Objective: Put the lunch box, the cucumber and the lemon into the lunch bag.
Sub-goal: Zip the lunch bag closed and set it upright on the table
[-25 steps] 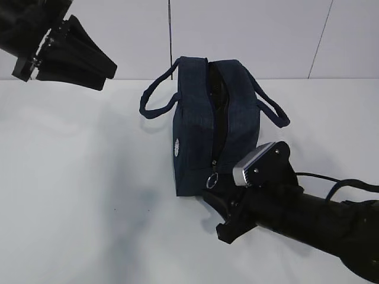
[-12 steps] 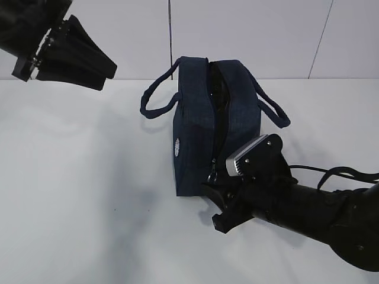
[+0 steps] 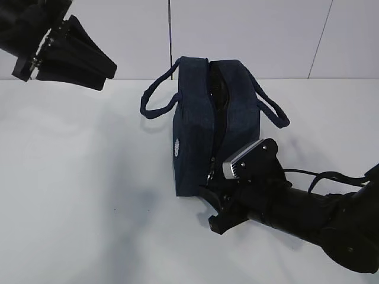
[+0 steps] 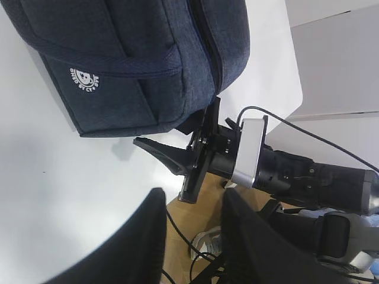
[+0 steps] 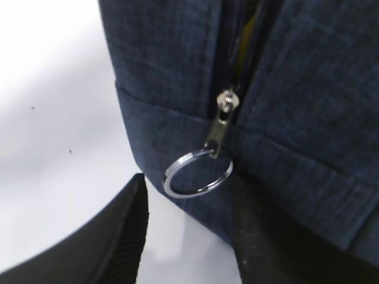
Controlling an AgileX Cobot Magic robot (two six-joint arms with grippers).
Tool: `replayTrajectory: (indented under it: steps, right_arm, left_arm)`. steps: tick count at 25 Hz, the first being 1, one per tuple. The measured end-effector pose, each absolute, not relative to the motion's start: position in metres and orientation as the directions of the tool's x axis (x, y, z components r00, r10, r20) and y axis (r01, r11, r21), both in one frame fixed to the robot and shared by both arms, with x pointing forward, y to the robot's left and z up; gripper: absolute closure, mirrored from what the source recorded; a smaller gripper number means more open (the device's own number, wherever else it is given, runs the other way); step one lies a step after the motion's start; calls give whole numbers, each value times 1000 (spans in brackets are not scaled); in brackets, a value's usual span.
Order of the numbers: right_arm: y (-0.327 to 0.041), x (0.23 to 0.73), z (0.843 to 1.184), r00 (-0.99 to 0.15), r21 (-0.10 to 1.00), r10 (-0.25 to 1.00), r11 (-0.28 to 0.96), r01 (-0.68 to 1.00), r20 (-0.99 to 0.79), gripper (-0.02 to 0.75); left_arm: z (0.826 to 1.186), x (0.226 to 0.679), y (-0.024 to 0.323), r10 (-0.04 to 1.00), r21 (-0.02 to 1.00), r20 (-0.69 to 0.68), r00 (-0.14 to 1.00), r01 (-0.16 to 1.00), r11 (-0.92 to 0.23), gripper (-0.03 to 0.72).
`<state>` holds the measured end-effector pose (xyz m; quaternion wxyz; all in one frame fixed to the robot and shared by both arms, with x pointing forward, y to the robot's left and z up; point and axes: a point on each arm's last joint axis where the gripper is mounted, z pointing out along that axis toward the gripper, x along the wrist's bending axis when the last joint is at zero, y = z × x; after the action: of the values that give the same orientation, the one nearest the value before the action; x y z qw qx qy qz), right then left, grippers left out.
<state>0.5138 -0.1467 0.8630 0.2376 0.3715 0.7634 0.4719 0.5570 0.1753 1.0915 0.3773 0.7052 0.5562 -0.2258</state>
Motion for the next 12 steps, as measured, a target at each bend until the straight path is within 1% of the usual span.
replayTrajectory:
  steps: [5, 12]
  right_arm:
    - [-145, 516, 867, -608, 928, 794, 231, 291, -7, 369]
    - [-146, 517, 868, -591, 933, 807, 213, 289, -1, 369]
  left_arm:
    - [1091, 557, 175, 614, 281, -738, 279, 955, -96, 461]
    - [1091, 557, 175, 614, 281, -738, 279, 955, -96, 461]
